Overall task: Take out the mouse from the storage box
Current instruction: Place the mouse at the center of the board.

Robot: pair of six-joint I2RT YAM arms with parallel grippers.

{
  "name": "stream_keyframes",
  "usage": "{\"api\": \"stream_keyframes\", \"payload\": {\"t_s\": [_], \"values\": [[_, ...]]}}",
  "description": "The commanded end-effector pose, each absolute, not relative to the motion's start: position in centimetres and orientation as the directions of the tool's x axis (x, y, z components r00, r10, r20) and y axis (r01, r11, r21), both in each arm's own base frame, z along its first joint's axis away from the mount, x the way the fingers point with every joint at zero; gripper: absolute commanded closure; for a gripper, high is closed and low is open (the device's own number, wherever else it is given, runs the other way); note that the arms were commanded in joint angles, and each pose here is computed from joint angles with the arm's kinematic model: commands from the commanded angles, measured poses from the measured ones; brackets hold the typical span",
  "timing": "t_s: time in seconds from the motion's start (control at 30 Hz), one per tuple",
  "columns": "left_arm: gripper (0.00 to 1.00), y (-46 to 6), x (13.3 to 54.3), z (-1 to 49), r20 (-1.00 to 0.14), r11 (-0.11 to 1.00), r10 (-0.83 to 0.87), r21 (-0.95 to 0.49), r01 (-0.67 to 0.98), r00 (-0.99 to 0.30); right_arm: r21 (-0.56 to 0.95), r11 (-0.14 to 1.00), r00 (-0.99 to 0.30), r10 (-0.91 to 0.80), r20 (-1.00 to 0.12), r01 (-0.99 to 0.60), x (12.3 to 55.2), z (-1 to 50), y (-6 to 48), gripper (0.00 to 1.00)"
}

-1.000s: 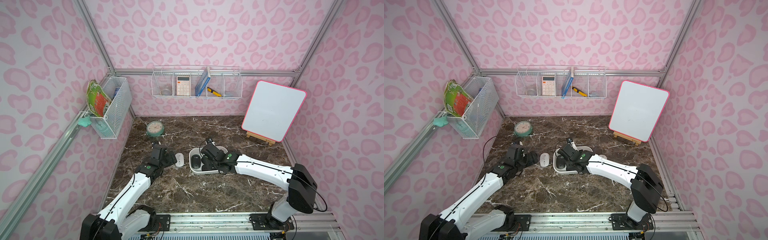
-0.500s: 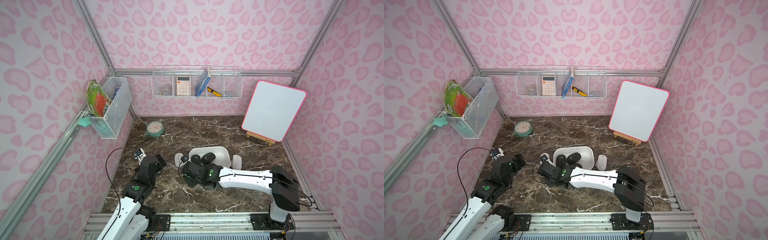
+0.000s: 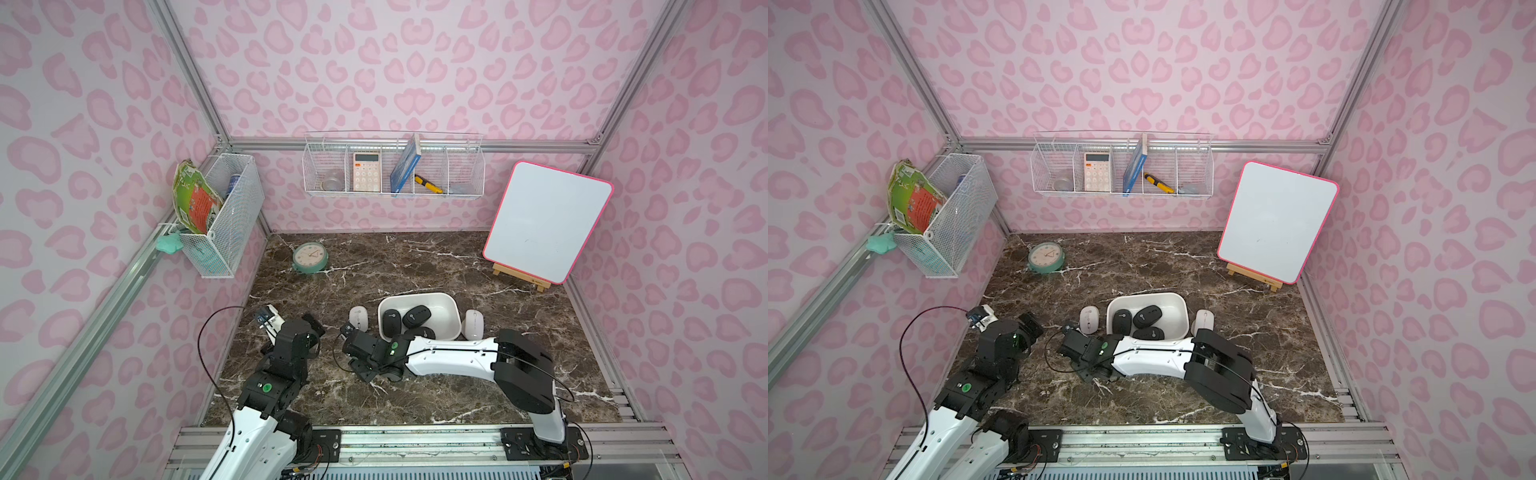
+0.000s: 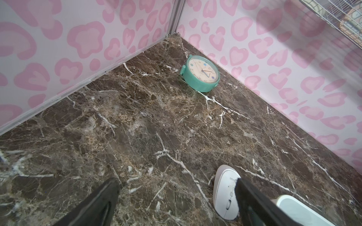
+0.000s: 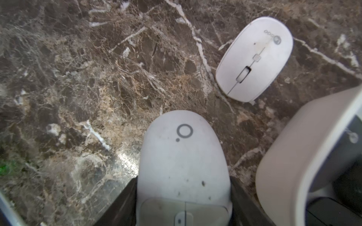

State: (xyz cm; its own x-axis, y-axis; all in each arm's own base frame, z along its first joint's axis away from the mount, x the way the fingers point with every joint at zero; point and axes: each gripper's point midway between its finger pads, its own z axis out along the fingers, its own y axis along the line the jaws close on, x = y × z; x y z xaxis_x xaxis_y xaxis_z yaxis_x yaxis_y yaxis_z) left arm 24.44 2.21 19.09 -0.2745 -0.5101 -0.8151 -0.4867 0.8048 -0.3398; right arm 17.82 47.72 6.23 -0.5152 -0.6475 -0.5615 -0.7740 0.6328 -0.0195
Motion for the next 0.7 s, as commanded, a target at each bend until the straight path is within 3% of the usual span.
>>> {"api": "stream_keyframes", "payload": {"t_s": [0.0,0.13,0.5,0.67], "values": [[0.03,2.5,24.1,19.1,-0.817,0.800,-0.510,-0.334,-0.498,-0.270,-0.037,0.632,-0.516,-0.664,-0.541,-0.774,17.9,5.5,47.6,0.51],[0.03,2.6,23.9,19.3,-0.817,0.797,-0.514,-0.341,-0.499,-0.262,-0.032,0.635,-0.520,-0.659,-0.543,-0.772,18.3,5.3,47.7,0.47],[0.03,2.6,23.9,19.3,-0.823,0.801,-0.502,-0.326,-0.502,-0.266,-0.023,0.651,-0.533,-0.640,-0.553,-0.759,18.5,5.5,47.7,0.16],[0.03,2.4,24.2,19.3,-0.824,0.809,-0.495,-0.321,-0.492,-0.275,-0.006,0.650,-0.521,-0.615,-0.591,-0.760,18.5,7.2,47.6,0.15]]}}
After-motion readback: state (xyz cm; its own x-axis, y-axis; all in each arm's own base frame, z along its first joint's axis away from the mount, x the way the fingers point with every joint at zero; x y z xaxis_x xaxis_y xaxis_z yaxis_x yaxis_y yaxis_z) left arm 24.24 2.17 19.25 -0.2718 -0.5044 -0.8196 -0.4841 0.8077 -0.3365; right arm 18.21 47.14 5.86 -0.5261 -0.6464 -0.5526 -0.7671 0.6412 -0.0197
